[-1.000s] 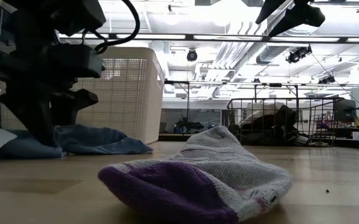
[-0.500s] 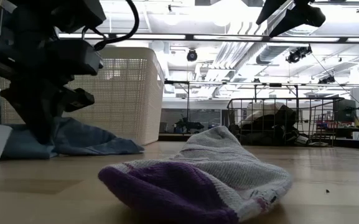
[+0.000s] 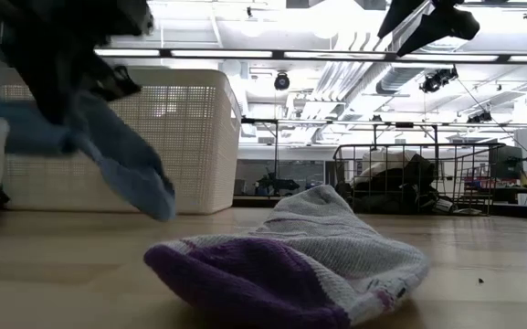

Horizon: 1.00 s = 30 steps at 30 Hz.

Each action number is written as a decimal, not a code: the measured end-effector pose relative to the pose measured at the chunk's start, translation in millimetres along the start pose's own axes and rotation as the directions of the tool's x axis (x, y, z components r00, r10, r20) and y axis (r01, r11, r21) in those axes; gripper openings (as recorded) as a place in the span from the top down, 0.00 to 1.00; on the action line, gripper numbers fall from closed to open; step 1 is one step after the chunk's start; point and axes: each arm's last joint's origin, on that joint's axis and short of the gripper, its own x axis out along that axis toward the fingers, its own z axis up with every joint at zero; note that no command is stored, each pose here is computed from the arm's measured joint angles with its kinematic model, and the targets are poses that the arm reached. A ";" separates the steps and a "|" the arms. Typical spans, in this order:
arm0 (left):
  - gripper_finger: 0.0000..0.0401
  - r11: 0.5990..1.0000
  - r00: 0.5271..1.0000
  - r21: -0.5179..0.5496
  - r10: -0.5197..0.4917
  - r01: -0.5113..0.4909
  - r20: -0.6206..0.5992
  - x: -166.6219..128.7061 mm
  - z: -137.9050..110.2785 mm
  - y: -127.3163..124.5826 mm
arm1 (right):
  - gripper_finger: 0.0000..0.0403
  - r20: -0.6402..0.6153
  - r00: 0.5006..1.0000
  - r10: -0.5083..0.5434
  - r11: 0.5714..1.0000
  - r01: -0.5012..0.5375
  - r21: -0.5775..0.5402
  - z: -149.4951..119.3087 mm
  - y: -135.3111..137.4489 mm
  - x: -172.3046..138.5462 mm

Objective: Pick & Place Cloths
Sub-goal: Put the blue sock into the bottom white bin

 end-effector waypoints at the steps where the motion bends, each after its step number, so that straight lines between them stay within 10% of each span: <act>1: 0.99 1.000 1.000 0.012 -0.011 0.011 -0.006 -5.0 1.8 -2.6 | 0.36 -0.001 1.000 -0.001 1.000 0.001 -0.001 -0.1 -0.1 0.0; 20: 0.99 0.962 0.976 0.180 -0.191 0.207 -0.103 -70.5 3.7 -60.7 | 0.36 -0.003 1.000 -0.004 1.000 0.004 -0.009 -0.3 -0.3 0.1; 30: 0.99 0.949 0.933 0.010 -0.308 0.316 -0.187 -71.1 -9.9 -94.0 | 0.36 -0.002 1.000 -0.004 0.999 0.004 -0.040 -0.3 -0.3 0.1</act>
